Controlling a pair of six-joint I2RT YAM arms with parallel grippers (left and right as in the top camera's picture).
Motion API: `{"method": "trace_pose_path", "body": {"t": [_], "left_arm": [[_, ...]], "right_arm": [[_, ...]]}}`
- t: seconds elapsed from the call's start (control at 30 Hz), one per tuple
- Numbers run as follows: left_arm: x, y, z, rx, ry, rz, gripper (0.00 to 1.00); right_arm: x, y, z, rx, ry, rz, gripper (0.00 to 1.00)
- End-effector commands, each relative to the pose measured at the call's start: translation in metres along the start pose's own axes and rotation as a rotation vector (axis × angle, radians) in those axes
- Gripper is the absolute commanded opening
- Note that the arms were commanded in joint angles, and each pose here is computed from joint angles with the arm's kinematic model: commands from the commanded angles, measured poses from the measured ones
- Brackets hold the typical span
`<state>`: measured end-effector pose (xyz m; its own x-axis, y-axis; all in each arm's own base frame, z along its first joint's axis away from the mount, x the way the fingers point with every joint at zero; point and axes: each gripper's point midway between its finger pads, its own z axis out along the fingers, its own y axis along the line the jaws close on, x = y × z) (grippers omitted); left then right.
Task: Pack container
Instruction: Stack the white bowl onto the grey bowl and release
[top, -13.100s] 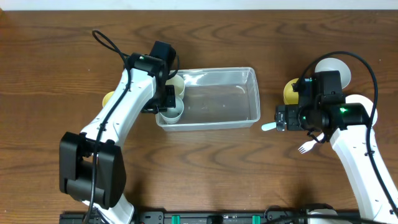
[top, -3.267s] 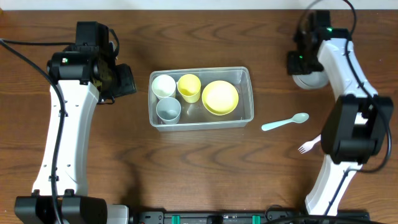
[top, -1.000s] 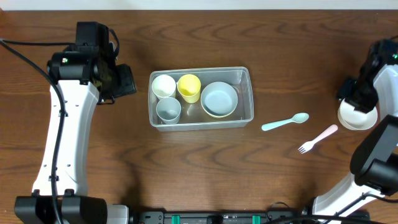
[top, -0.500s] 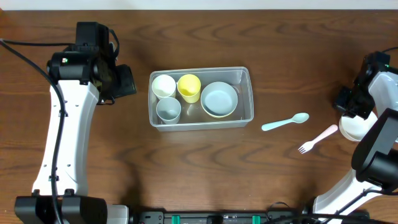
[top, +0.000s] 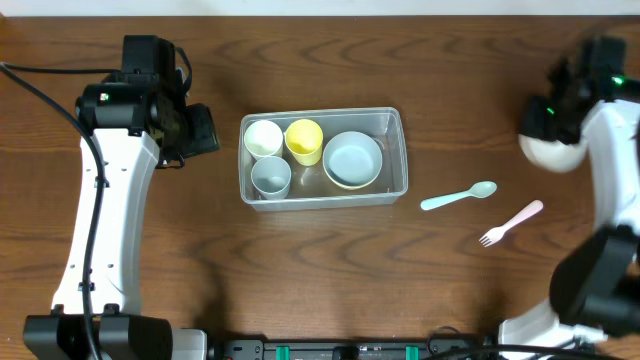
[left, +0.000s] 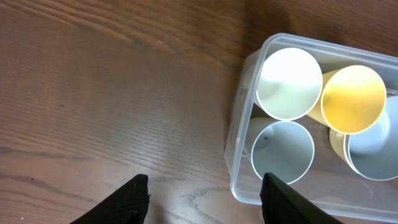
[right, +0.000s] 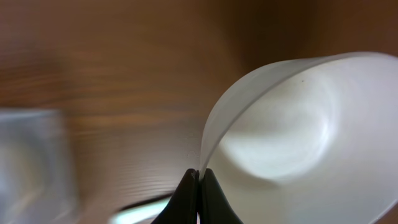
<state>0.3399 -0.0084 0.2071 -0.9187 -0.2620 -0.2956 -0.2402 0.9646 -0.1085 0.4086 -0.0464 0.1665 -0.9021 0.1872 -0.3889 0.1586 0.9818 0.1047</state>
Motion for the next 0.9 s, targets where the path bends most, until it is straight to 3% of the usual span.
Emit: {"method": "trace_pose_path", "body": {"t": [0.0, 0.3, 0.53, 0.73, 0.77, 0.83, 0.87], "left_arm": [[0.003, -0.001, 0.002, 0.004, 0.013, -0.002, 0.59], [0.003, -0.001, 0.002, 0.004, 0.013, -0.002, 0.59], [0.003, -0.001, 0.002, 0.003, 0.014, -0.002, 0.59], [0.003, -0.001, 0.002, 0.003, 0.014, -0.002, 0.59], [0.003, -0.001, 0.002, 0.003, 0.014, -0.002, 0.59], [0.003, -0.001, 0.002, 0.003, 0.014, -0.002, 0.59], [0.003, -0.001, 0.002, 0.003, 0.014, -0.002, 0.59]], "right_arm": [[0.002, 0.094, -0.043, -0.152, -0.099, -0.355, 0.01], [0.086, 0.248, -0.029, -0.271, -0.017, -0.791, 0.01], [0.134, 0.279, 0.021, -0.243, 0.126, -0.903, 0.01], [0.137, 0.285, 0.034, -0.243, 0.134, -0.911, 0.04], [0.135, 0.286, 0.033, -0.245, 0.127, -0.910, 0.08], [0.133, 0.286, 0.032, -0.246, 0.117, -0.910, 0.38], [0.131, 0.285, 0.032, -0.245, 0.113, -0.909, 0.42]]}}
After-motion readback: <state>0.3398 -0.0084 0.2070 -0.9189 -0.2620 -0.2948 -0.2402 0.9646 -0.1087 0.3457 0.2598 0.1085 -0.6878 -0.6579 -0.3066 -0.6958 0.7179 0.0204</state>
